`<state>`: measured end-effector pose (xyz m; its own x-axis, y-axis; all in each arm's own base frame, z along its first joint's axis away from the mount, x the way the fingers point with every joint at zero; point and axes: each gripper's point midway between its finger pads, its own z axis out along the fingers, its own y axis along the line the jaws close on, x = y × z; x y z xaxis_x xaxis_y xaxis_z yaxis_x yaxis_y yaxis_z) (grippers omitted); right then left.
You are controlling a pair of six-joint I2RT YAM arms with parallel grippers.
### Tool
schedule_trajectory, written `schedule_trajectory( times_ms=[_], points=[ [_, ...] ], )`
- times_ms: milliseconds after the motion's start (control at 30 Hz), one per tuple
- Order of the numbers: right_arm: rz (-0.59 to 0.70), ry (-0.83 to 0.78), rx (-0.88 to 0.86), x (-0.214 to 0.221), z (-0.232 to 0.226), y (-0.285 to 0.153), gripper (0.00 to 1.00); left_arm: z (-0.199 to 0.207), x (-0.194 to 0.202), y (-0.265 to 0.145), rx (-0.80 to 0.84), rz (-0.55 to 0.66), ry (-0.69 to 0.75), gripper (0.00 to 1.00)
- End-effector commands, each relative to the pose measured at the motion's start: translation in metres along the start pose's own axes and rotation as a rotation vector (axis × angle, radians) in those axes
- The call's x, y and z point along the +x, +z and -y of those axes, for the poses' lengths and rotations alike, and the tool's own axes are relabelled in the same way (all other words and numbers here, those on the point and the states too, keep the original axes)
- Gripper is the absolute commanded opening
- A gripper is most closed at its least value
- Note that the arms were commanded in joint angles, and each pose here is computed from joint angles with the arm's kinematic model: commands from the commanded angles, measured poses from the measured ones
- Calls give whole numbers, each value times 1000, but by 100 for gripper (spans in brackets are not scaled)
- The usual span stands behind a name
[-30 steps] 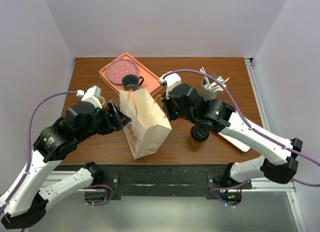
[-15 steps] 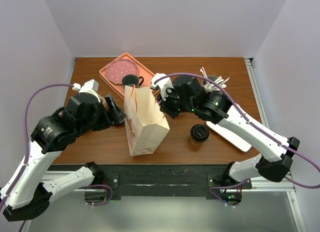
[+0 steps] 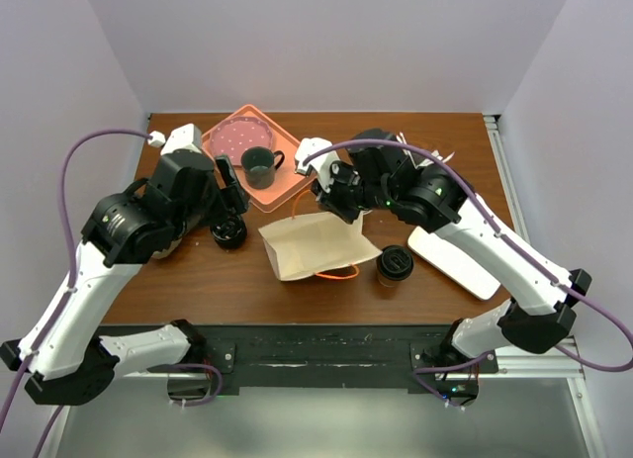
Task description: Pack the takeout coffee
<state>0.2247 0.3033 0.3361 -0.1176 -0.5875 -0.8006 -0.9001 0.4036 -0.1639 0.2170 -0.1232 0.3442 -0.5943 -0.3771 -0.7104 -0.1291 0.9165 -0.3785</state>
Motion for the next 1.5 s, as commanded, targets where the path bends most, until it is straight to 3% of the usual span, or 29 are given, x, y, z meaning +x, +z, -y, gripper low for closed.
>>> schedule_trajectory(
  times_ms=[0,200,333,500,800,1000,1133,1300,1467],
  points=[
    [-22,-16,39,4,14,3,3,12,-12,12,34,53,50,79],
    [-49,31,87,9,27,18,13,36,8,25,160,-17,83,79],
    [-78,77,141,10,41,34,28,38,15,28,173,-45,86,79],
    [-58,145,220,-2,60,34,57,32,24,37,142,-68,101,79],
    [-11,299,299,-16,77,16,74,27,34,46,114,-89,94,79],
    [36,394,322,-25,77,1,77,20,25,42,78,-58,102,80],
    [67,509,424,-24,88,-17,75,1,2,36,-38,36,82,80],
    [151,584,409,-36,83,-32,74,-23,-26,31,-172,130,-32,80],
    [126,626,454,-17,83,-37,72,-47,-38,36,-260,166,-129,84]
  ],
)
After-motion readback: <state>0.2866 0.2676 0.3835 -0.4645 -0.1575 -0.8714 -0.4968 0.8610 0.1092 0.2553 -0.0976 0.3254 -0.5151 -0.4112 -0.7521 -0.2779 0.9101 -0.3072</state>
